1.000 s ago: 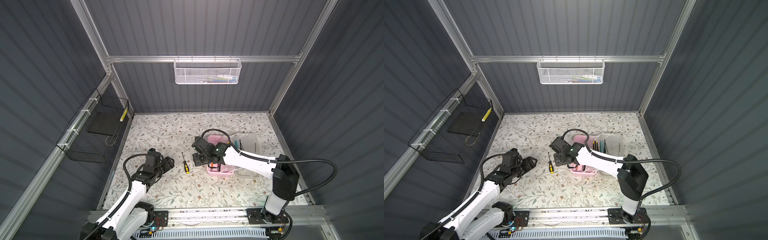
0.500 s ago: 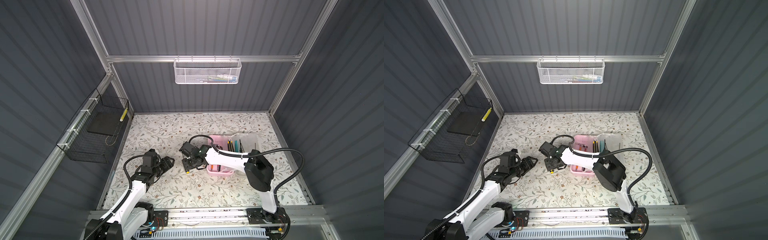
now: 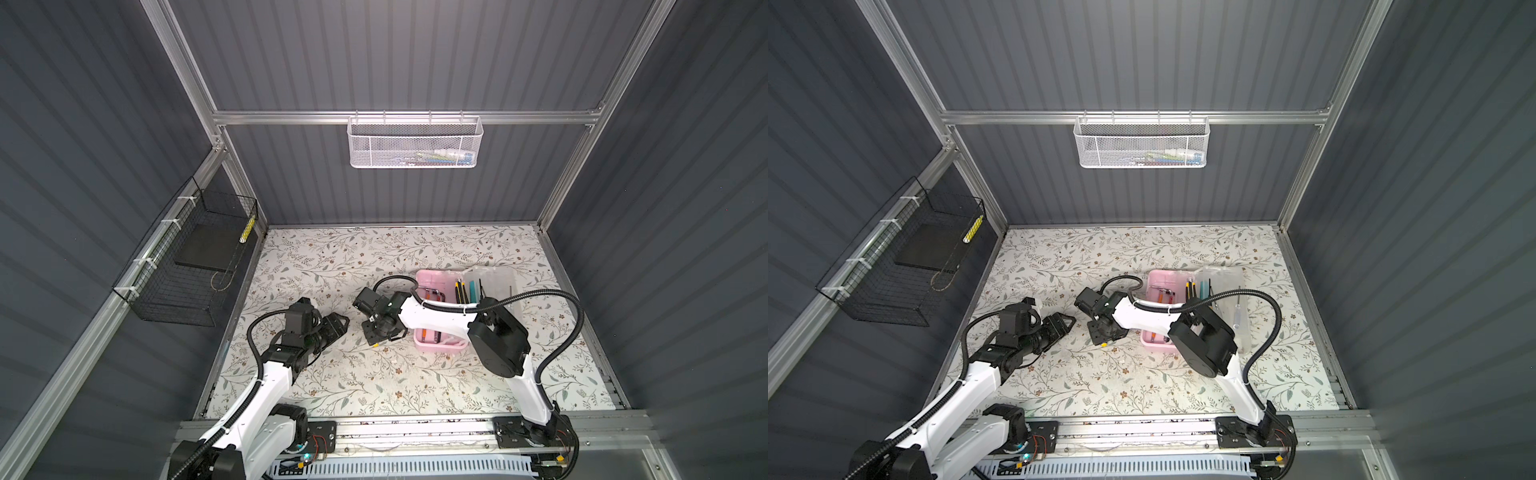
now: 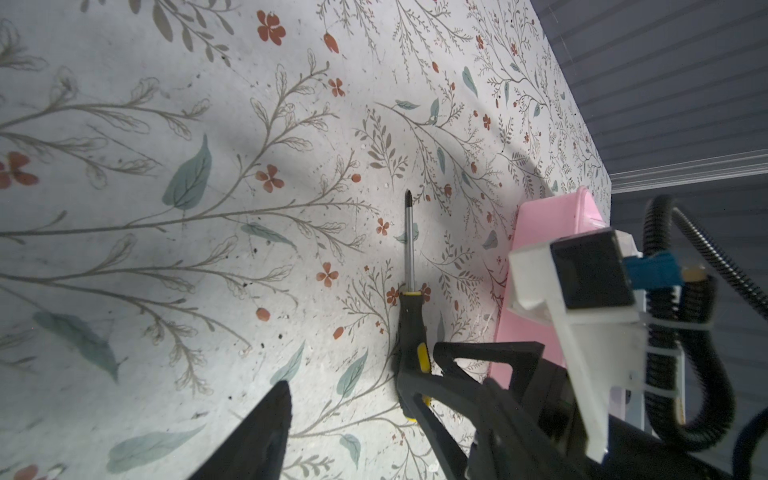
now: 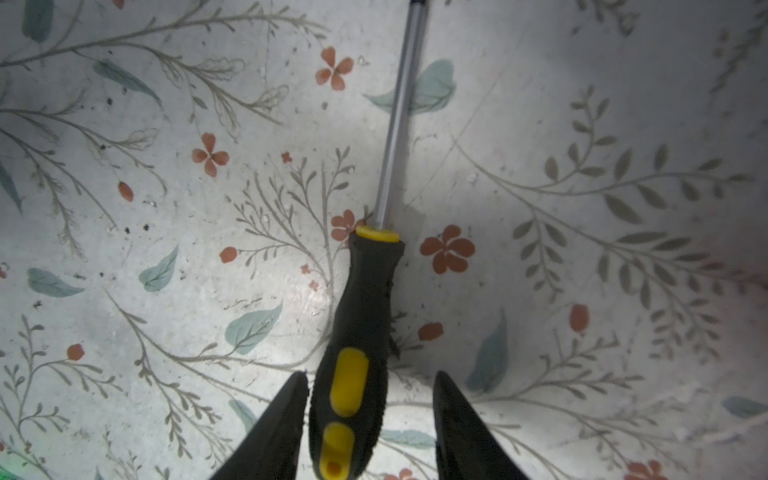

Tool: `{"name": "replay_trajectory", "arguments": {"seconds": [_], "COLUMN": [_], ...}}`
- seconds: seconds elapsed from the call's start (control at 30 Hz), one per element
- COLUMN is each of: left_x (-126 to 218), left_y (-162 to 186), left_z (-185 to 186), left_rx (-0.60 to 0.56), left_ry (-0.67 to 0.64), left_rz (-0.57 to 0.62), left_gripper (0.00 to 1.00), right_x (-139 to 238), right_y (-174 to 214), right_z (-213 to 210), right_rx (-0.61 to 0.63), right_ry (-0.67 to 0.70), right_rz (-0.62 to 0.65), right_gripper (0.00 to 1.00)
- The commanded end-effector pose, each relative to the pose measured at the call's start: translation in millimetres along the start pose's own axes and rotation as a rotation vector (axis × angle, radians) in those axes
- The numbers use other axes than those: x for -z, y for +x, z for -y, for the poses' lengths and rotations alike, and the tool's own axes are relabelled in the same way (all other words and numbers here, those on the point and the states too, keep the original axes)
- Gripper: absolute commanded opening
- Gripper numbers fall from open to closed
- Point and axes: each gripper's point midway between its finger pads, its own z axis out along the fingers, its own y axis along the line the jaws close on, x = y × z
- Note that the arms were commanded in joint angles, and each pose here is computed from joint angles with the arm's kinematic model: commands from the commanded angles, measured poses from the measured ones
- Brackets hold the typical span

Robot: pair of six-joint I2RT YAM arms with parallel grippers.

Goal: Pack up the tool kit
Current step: 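Close the right gripper on the black-and-yellow screwdriver handle, then lift and carry the black-and-yellow screwdriver into the clear lid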

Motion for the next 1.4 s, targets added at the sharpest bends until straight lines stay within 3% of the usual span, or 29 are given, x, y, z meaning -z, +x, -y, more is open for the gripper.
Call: {"name": "replay_trajectory", "arguments": {"seconds": [0.0, 0.5, 0.93, 1.17, 1.37], "left_x": [-0.1, -1.5, -1.4, 2.7, 4.2], "left_y": [4.1, 7.6, 5.7, 3.2, 0.2], "left_z": [-3.3, -9.1, -9.5, -8.4, -5.5], "left_rx": [0.000, 0.002, -0.001, -0.007, -0.011], "left_ry": [0.000, -0.017, -0.026, -0.030, -0.026], "left_rz": [-0.016, -0.021, -0.017, -0.004, 0.005], "left_gripper": [0.71, 0.69, 0.68, 0.68, 0.68], "right_x": [-2.6, -15.6, -14.3, 0.1, 39.0], "right_y": [2.6, 6.1, 8.7, 5.1, -5.8], "right_z": [-0.2, 2.6, 5.6, 4.9, 11.4], "right_rx": [0.012, 0.008, 0.013, 0.033, 0.043], "right_ry": [0.018, 0.032, 0.038, 0.034, 0.050], "right_rz": [-0.020, -0.033, -0.033, -0.016, 0.054], "right_gripper": [0.49, 0.43, 0.28, 0.00, 0.00]}}
